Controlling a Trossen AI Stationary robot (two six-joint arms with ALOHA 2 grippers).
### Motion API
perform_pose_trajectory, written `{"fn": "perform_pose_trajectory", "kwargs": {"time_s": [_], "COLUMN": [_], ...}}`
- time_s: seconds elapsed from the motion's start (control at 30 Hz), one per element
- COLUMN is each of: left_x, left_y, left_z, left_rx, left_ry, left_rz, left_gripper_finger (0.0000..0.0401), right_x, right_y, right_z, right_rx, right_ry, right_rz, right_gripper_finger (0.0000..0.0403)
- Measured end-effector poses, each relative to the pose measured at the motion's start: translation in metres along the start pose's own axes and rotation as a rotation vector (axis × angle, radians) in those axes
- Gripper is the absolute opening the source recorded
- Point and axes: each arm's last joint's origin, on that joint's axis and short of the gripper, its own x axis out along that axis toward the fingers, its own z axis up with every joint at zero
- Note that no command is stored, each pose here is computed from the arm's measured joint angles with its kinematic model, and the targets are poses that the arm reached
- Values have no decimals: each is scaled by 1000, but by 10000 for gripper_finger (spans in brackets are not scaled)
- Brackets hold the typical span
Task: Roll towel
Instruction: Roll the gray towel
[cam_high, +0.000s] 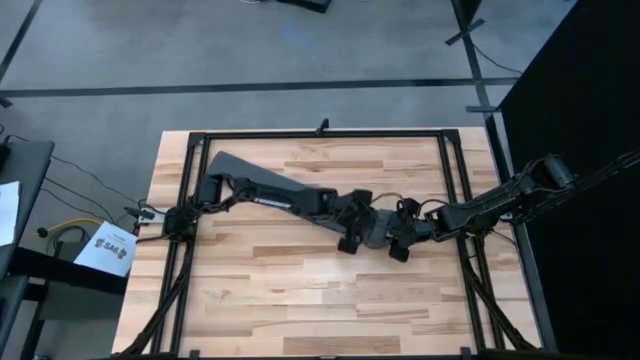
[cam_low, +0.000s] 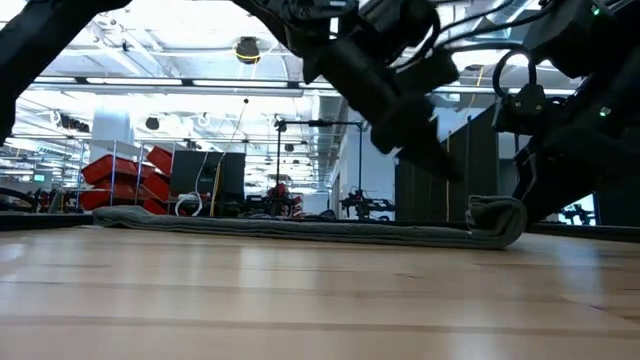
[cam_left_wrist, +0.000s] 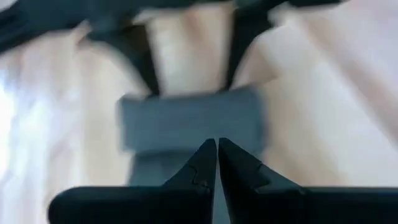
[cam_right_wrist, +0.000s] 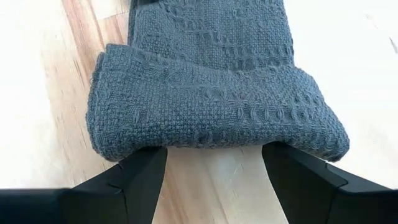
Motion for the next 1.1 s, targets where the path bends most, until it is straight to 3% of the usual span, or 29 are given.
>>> {"fn": "perform_pose_trajectory", "kwargs": {"time_s": [0.27, 0.53, 0.83, 1.1], "left_x": [18, 25, 23, 29], "left_y": [-20, -18, -14, -17], "left_z": [-17, -43, -41, -42], "left_rx": [-30, -79, -114, -160], "left_ry": [-106, -200, -274, -339], "left_rz": [16, 69, 80, -2], "left_gripper_finger": [6, 6, 6, 6], "right_x": [0, 0, 0, 0], "right_y": [0, 0, 0, 0], "right_z": [0, 0, 1, 0], "right_rx": [-2, 1, 3, 3], "right_ry": [4, -2, -5, -4], "right_rz": [-2, 2, 5, 5], "right_gripper_finger": [255, 255, 255, 255]}}
